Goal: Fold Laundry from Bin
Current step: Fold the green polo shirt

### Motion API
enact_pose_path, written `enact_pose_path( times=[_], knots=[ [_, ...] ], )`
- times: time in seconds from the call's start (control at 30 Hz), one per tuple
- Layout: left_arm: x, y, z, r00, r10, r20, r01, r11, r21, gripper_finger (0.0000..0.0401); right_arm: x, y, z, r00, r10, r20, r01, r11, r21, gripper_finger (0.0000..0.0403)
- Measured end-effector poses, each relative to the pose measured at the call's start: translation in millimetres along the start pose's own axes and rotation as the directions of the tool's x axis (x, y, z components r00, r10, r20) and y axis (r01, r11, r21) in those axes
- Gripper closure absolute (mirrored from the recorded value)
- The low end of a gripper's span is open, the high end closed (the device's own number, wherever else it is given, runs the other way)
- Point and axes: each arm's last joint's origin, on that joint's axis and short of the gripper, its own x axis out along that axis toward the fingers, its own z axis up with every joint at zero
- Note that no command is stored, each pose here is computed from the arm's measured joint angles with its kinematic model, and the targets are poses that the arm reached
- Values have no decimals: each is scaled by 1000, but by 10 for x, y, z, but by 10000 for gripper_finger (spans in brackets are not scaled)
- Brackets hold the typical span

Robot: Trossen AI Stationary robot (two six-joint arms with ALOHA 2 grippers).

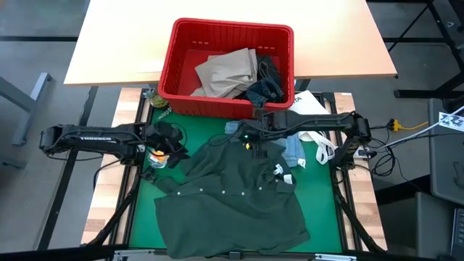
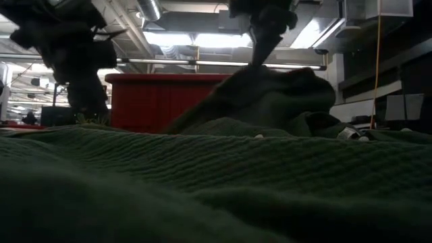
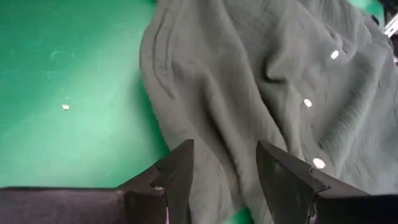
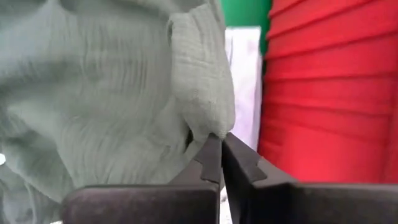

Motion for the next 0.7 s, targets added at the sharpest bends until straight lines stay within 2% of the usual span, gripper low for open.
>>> enact_pose_path(
  times=[0.07, 0.23, 0.37, 0.6, 0.7],
  knots=[
    [73, 40, -42, 1000, -2, 10, 2, 1000, -17, 234, -69, -25, 23, 1000, -2, 15, 2, 1000, -2, 397],
    [181, 115, -145, 998, 30, -53, -32, 999, -30, 234, -238, -86, 84, 998, -9, 68, 10, 1000, -11, 400],
    [243, 130, -155, 996, 37, -84, -38, 999, -4, 234, -346, -125, 113, 995, -16, 99, 17, 1000, -1, 399],
    [360, 78, -206, 988, 8, -154, 0, 999, 49, 236, -415, -153, 59, 998, -54, 42, 54, 998, -15, 398],
    [399, 62, -220, 986, 20, -168, -10, 998, 60, 260, -437, -164, 19, 996, -86, 0, 86, 996, -17, 398]
  ],
)
